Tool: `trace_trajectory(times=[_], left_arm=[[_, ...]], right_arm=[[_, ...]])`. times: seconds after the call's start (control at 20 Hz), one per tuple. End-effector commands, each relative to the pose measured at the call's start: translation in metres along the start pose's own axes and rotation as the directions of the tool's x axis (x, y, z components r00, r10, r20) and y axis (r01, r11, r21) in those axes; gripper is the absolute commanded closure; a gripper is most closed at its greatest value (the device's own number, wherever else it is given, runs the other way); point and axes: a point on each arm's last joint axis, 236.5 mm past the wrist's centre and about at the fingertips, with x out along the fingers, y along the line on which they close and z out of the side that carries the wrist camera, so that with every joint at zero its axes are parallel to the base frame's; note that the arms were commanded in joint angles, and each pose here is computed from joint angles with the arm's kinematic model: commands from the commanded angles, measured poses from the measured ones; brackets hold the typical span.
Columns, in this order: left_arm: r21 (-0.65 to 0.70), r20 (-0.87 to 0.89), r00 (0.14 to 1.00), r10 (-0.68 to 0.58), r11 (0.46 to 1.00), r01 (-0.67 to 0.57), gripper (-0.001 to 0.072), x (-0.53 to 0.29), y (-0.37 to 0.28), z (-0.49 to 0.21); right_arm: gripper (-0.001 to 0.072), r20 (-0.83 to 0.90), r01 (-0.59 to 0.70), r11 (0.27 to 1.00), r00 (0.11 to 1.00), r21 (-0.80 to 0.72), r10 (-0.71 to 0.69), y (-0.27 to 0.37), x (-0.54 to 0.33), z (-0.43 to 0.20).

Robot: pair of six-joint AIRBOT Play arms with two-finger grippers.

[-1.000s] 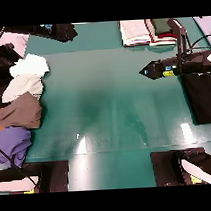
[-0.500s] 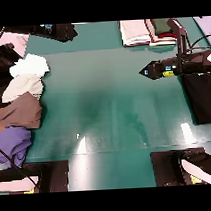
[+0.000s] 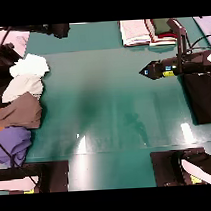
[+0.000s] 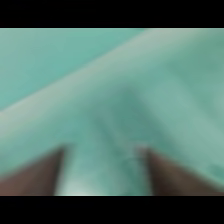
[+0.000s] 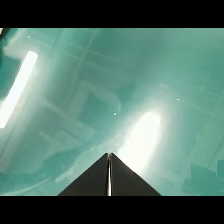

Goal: Fold the shirts.

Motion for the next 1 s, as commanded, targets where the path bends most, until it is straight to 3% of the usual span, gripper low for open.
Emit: trace_trajectory(times=[0.0, 0.15, 0.5, 0.95], left_arm=[[-0.060, -0.095, 0.962, 0.257, 0.963, -0.264, 0.0054, 0.030, 0.092, -0.035], [-0.177, -0.266, 0.908, 0.324, 0.910, -0.376, 0.0054, 0.072, 0.168, -0.107], [-0.253, -0.500, 0.802, 0.326, 0.831, -0.495, 0.0054, 0.127, 0.263, -0.248], [-0.267, -0.487, 0.803, 0.344, 0.816, -0.512, 0.0066, 0.152, 0.288, -0.277]], right_arm=[[0.0694, 0.001, 0.000, 1.000, 1.000, 0.000, 0.000, 0.000, 0.000, 0.000], [0.0694, 0.001, 0.000, 1.000, 1.000, 0.000, 0.000, 0.000, 0.000, 0.000], [0.0694, 0.001, 0.000, 1.000, 1.000, 0.000, 0.000, 0.000, 0.000, 0.000], [0.0694, 0.001, -0.001, 1.000, 1.000, 0.001, 0.001, 0.000, 0.000, 0.000]])
